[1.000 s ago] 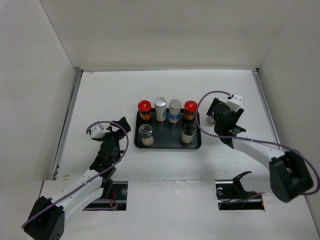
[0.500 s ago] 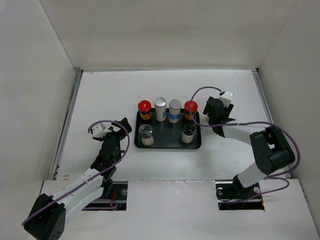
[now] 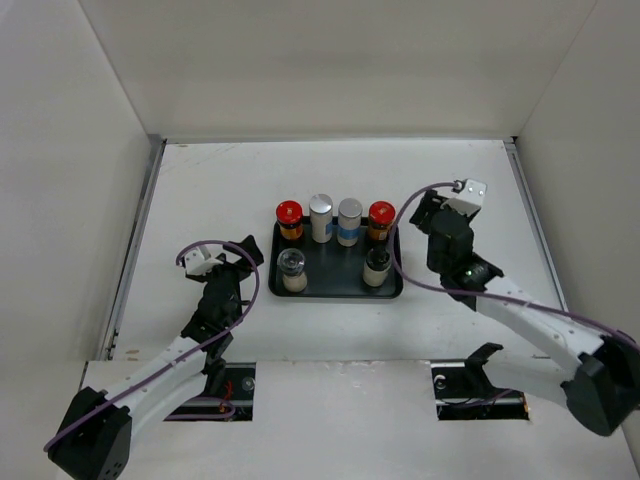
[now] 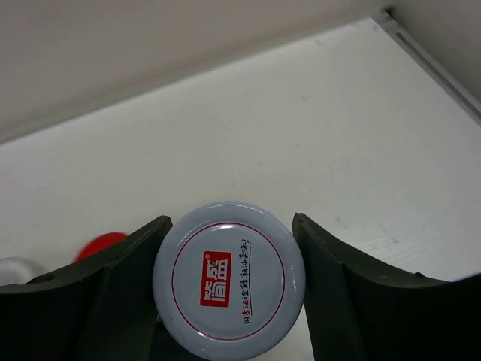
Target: Organize the condiment bottles
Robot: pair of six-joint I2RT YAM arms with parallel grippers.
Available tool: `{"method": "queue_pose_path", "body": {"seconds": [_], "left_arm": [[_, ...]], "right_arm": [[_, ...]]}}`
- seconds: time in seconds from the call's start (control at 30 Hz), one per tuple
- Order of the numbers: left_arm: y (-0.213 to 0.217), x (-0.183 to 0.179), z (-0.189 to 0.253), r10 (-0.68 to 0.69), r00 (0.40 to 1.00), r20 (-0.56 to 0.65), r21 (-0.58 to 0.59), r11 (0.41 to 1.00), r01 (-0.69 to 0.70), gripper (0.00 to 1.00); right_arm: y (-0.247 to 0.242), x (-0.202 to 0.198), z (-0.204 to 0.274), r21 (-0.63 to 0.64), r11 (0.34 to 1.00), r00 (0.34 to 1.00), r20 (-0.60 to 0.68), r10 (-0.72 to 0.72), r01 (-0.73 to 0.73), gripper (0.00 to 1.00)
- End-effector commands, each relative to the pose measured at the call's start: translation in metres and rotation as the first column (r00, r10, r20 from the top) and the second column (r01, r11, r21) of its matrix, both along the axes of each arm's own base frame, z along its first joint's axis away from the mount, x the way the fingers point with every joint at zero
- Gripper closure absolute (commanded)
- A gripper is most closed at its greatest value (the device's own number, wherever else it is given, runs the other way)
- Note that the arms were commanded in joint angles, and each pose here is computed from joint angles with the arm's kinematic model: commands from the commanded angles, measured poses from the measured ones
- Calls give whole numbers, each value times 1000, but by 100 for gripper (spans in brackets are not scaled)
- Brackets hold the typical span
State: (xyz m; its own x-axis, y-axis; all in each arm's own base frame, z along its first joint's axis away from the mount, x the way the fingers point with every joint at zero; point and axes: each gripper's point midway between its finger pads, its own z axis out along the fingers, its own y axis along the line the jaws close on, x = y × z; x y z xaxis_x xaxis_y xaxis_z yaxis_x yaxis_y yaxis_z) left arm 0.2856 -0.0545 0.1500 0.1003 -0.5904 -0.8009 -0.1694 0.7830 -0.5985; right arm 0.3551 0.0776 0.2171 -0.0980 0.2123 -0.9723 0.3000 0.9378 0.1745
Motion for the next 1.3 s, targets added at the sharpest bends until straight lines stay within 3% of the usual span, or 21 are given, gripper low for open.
{"method": "queue_pose_path", "body": {"seconds": [0.0,0.23,0.43,0.8,1.0,1.07,1.17,1.27], "left_arm": [[3,1,12,19,999,47,-25,1000,-18,0],[8,-1,13,39,998,50,-27,999,-38,0],[13,-1,11,62,997,42,-22,998,-61,0],[10,3,4,54,999,-6,10,999,-54,0],[14,5,-3,79,996,-42,32,996,-77,0],[19,5,-7,110,992,-57,46,993,-107,0],[17,6,-6,117,991,-73,59,992,-113,0],[13,10,3,111,989,-99,80,991,-103,0]], "right_arm": [[27,-24,81,49,996,977,205,67,-79,45],[150,-59,98,40,906,891,206,404,-421,45],[230,-61,53,51,803,800,146,582,-593,44],[277,-45,-48,49,786,788,19,616,-616,42],[276,-41,-70,49,804,805,1,594,-593,38],[274,-43,-69,47,809,810,3,586,-586,27],[267,-46,-50,47,815,816,33,577,-578,0],[259,-51,-24,62,810,813,68,579,-583,0]]}}
